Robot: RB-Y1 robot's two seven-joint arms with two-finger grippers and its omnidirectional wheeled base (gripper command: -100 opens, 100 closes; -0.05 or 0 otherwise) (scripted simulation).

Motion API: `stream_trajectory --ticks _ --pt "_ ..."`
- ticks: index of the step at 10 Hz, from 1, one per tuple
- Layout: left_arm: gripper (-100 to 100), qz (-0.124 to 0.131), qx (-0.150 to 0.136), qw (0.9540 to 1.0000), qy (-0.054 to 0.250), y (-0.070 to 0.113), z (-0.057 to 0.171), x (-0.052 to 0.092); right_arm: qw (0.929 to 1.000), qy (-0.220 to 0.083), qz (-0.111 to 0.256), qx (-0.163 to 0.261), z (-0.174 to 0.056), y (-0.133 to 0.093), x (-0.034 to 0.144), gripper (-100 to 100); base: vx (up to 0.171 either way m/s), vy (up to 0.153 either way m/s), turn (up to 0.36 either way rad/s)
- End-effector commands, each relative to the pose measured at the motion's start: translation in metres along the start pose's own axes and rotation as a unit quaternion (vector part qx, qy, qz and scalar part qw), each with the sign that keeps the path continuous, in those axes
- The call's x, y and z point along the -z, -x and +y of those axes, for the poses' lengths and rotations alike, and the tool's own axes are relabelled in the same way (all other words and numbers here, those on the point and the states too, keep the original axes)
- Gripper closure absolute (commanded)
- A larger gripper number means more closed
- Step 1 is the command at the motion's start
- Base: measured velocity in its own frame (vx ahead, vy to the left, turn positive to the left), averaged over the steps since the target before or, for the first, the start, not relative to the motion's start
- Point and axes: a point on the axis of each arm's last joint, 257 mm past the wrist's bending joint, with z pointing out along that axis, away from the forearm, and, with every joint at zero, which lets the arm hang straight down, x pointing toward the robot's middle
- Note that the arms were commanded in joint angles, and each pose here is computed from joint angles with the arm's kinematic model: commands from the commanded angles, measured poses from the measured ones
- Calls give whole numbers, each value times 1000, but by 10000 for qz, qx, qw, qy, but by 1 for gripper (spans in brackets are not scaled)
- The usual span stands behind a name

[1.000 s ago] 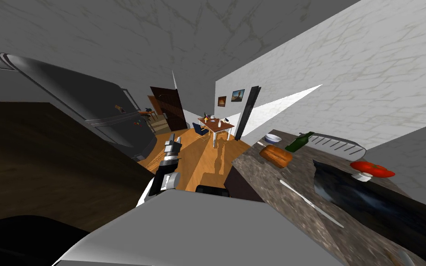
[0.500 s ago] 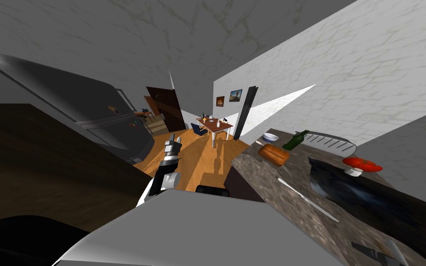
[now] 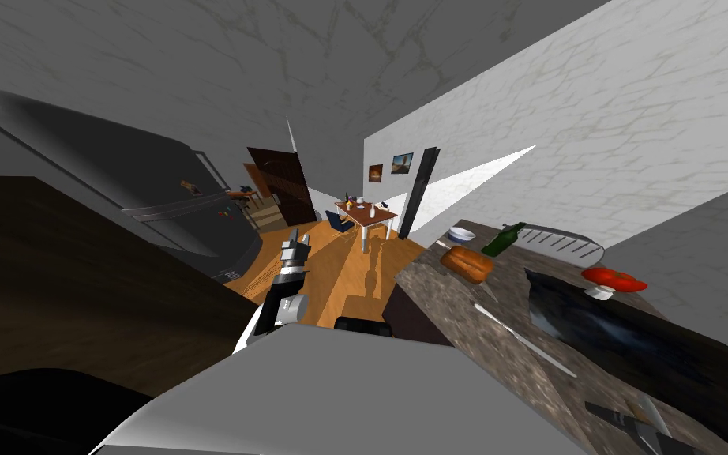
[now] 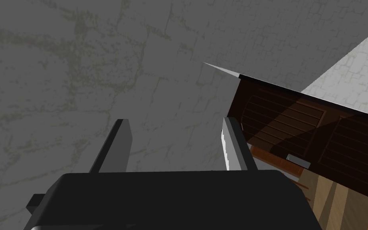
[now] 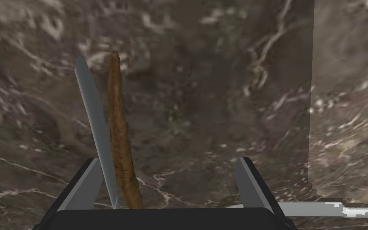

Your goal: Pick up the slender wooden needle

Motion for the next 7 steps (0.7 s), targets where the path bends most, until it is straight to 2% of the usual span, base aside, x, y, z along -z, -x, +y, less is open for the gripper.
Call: stream_trajectory --ticks 1,7 --pt "0 0 0 10000 0 0 0 0 10000 1 -1 1 1 0 0 -100 11 13 -39" --pt "0 0 0 10000 0 0 0 0 10000 1 -1 1 1 0 0 -100 1 2 -14"
